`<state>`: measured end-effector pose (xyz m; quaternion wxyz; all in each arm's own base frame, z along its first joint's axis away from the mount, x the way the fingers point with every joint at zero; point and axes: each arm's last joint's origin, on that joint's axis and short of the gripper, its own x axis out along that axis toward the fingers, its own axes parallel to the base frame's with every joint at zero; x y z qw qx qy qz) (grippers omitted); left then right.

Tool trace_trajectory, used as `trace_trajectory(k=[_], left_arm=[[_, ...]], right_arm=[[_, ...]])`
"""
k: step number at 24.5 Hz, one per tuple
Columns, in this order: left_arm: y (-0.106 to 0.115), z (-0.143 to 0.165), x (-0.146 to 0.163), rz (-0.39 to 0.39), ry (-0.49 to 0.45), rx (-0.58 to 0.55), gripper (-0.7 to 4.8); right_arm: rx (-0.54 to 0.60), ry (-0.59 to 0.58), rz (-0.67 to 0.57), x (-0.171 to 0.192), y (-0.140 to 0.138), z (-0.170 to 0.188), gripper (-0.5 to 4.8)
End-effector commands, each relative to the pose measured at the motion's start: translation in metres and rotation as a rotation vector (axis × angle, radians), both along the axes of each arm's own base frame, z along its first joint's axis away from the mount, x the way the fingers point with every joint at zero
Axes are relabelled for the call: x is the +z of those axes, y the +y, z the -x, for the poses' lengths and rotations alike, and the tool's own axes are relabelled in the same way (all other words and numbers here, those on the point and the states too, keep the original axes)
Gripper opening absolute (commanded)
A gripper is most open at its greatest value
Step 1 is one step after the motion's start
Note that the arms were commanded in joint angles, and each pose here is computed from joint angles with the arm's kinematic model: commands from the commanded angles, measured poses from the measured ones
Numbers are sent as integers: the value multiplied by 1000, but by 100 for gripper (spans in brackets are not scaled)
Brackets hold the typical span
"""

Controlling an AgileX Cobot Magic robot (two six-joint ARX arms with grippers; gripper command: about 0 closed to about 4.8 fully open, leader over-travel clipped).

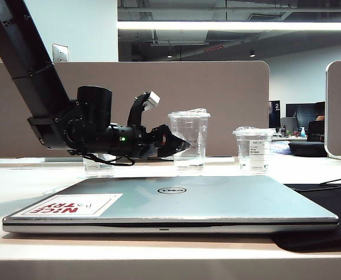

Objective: Pick up the coffee cup on the middle and place it on the left side of the laptop.

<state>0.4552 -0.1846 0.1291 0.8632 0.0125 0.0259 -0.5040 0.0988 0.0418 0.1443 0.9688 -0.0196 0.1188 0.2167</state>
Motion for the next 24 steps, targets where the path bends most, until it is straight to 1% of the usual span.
trace_trajectory(k=[1,2,6,9,14,19,22,24], left_arm=[[-5,-8,5,16,-49,-60,479],[-8,-15,5,20,-50,-88,479],[-12,-26,5,12,-31,-98,479],[-13,-29,5,13,-40,-111,479],[-17,-36,2,20,-51,-172,479],[-20,-43,-6,20,-37,-192,479],[-21,-44,-5,19,-33,-210,479],[-21,-45,-4,17,-47,-209,479]], right_arm=[[0,-11,-4,0,0,0,-5],[-1,-11,-3,0,0,0,-5],[1,11,5,-2,1,-1,-5],[1,28,12,-4,1,-2,-5],[1,32,13,-4,1,-2,-5],[1,34,14,-4,1,-2,-5],[1,35,15,-4,1,-2,-5],[1,46,19,-5,1,-3,-5]])
